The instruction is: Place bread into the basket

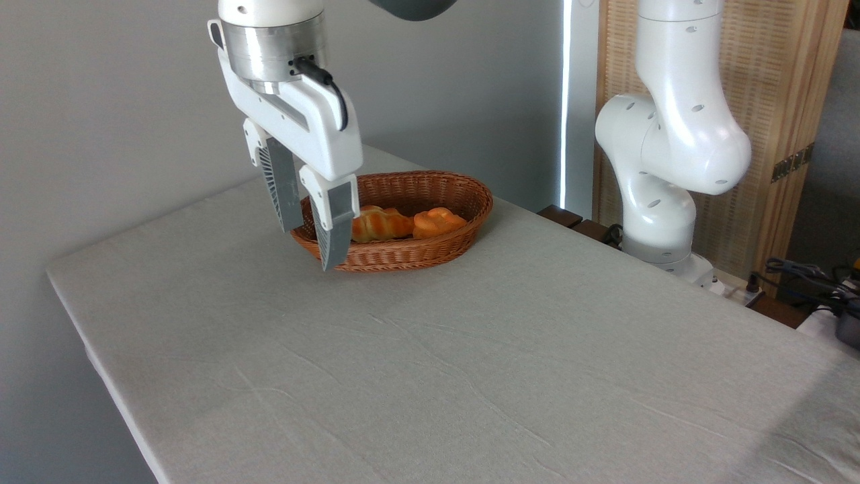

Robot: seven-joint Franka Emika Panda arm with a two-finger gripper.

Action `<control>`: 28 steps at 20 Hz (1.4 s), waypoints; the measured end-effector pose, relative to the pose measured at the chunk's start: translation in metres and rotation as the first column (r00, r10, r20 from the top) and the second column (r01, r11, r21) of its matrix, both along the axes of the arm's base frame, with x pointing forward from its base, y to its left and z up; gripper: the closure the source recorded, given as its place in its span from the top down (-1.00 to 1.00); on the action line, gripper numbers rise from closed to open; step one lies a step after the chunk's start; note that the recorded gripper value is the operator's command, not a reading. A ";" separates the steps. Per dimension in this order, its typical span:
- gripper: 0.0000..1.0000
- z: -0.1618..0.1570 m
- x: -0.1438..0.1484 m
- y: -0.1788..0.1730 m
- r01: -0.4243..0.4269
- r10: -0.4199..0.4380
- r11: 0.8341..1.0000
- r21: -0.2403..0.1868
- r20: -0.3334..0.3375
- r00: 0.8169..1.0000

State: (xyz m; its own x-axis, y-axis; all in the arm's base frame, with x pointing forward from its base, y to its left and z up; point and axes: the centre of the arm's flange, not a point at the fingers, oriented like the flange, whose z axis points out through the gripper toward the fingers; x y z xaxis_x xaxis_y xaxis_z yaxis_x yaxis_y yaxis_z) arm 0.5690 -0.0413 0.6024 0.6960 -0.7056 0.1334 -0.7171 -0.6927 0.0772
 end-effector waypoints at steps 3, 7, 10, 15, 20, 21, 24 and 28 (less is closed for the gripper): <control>1.00 0.000 0.000 0.007 -0.012 0.012 1.000 0.001 -0.003 1.000; 1.00 -0.001 0.000 0.004 -0.018 0.018 0.999 0.040 -0.005 1.000; 1.00 -0.002 -0.001 -0.004 -0.010 0.011 0.996 0.094 -0.003 1.000; 1.00 0.006 -0.001 -0.010 -0.035 0.034 0.993 0.110 0.013 0.999; 1.00 0.007 -0.003 -0.016 -0.030 0.031 0.993 0.112 -0.002 1.000; 1.00 0.007 -0.004 -0.016 -0.030 0.031 0.993 0.113 -0.006 1.000; 1.00 0.006 -0.005 -0.016 -0.029 0.031 0.993 0.114 -0.016 0.999; 1.00 0.005 -0.006 -0.013 -0.033 0.036 0.993 0.115 -0.026 0.999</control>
